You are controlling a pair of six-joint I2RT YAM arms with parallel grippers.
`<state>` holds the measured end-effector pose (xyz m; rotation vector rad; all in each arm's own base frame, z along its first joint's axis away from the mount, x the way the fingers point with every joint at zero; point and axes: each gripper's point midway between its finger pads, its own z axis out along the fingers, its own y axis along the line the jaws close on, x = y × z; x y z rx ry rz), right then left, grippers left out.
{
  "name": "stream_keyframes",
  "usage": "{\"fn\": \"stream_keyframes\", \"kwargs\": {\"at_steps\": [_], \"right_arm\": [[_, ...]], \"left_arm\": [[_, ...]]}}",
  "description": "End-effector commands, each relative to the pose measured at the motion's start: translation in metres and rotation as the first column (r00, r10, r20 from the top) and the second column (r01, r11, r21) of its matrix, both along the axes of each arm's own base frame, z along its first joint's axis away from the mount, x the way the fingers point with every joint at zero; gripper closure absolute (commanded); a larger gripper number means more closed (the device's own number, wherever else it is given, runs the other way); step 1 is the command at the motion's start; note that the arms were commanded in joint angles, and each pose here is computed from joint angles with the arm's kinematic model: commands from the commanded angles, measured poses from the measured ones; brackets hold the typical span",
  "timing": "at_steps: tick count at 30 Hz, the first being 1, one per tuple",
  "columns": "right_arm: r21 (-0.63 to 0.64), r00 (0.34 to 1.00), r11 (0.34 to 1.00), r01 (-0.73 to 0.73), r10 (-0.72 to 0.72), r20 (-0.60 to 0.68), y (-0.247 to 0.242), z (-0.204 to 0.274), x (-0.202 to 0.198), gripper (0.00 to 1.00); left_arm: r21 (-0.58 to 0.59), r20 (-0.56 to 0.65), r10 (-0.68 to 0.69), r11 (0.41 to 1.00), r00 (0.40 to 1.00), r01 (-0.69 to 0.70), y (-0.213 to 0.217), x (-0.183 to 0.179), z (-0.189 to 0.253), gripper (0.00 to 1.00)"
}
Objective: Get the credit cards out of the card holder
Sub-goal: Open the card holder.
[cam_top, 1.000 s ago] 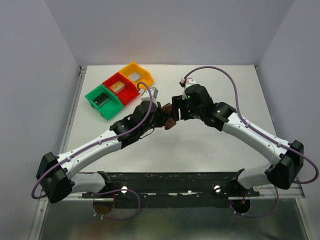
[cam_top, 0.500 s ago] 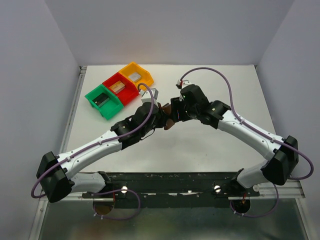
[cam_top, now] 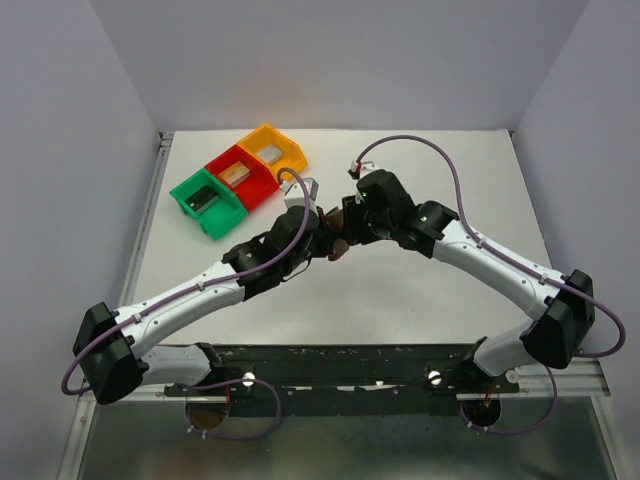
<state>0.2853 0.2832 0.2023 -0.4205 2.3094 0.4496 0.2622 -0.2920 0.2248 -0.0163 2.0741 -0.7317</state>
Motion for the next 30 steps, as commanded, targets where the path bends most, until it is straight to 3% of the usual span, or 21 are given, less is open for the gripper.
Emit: {"fn": "stream_keyframes", "kwargs": {"at_steps": [1, 11, 14, 16, 18, 30], "right_arm": [[-0.056, 0.999, 0.998, 0.033, -0.032, 0.012, -0.006, -0.007, 0.008, 0.58], [-0.078, 0.999, 0.996, 0.035, -0.034, 0.017, -0.009, -0.010, 0.009, 0.76], [-0.086, 0.999, 0.996, 0.037, -0.036, 0.016, -0.011, -0.011, 0.010, 0.84], [-0.089, 0.999, 0.995, 0.037, -0.035, 0.016, -0.011, -0.011, 0.010, 0.96], [-0.094, 0.999, 0.995, 0.040, -0.039, 0.016, -0.012, -0.011, 0.010, 1.00], [-0.115, 0.998, 0.992, 0.058, -0.055, 0.034, -0.019, -0.009, 0.012, 1.00]], "left_arm": [[-0.081, 0.066, -0.033, 0.996, 0.997, 0.039, -0.015, -0.004, 0.032, 1.00], [-0.074, 0.069, -0.021, 0.997, 0.997, 0.026, -0.012, -0.005, 0.031, 1.00], [-0.074, 0.071, -0.017, 0.997, 0.997, 0.022, -0.011, -0.004, 0.031, 1.00], [-0.071, 0.073, -0.017, 0.997, 0.997, 0.022, -0.011, -0.004, 0.032, 1.00], [-0.071, 0.073, -0.012, 0.997, 0.997, 0.017, -0.010, -0.004, 0.032, 1.00], [-0.047, 0.072, 0.007, 0.999, 0.997, -0.004, -0.003, -0.003, 0.028, 1.00]]}}
